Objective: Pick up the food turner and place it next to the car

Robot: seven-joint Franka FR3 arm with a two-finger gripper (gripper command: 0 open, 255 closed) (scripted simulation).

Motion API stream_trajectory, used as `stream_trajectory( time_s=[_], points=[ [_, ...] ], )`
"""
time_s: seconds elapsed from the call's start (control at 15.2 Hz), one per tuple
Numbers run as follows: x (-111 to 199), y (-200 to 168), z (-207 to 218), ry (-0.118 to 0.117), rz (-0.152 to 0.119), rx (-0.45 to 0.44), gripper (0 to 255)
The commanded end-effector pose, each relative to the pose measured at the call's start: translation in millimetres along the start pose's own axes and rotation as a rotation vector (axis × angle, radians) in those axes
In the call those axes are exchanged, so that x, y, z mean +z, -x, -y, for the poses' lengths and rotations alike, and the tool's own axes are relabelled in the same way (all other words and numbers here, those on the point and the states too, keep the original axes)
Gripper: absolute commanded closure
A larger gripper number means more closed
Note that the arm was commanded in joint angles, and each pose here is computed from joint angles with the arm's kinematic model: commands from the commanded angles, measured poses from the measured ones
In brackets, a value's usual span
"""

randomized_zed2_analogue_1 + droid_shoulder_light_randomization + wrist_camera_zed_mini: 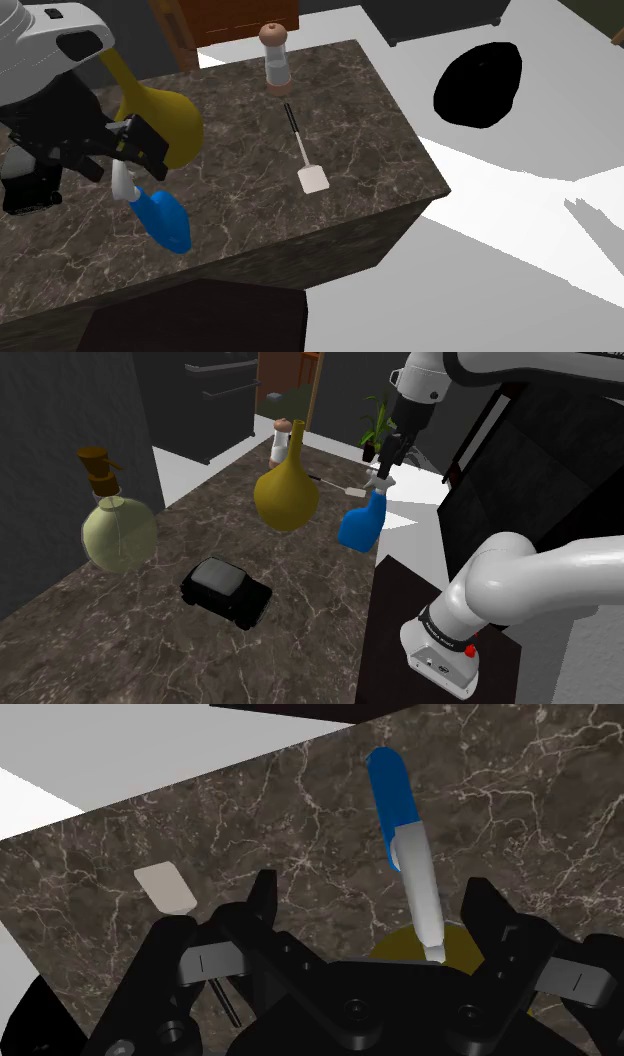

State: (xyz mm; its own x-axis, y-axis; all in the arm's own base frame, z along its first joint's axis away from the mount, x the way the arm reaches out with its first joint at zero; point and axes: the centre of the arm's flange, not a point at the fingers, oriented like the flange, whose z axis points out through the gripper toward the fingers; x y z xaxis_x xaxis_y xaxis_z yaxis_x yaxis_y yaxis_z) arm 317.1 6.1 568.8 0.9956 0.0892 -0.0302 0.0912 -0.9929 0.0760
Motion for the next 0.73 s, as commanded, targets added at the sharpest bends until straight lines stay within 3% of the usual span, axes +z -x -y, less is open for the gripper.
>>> stream_trajectory(
  time_s=[0.0, 0.66],
  points=[
    [0.0, 0.0, 0.0, 0.0, 0.0, 0.0, 0],
    [70.7, -71.2, -85.6, -0.028, -0.038, -0.106, 0]
  ],
)
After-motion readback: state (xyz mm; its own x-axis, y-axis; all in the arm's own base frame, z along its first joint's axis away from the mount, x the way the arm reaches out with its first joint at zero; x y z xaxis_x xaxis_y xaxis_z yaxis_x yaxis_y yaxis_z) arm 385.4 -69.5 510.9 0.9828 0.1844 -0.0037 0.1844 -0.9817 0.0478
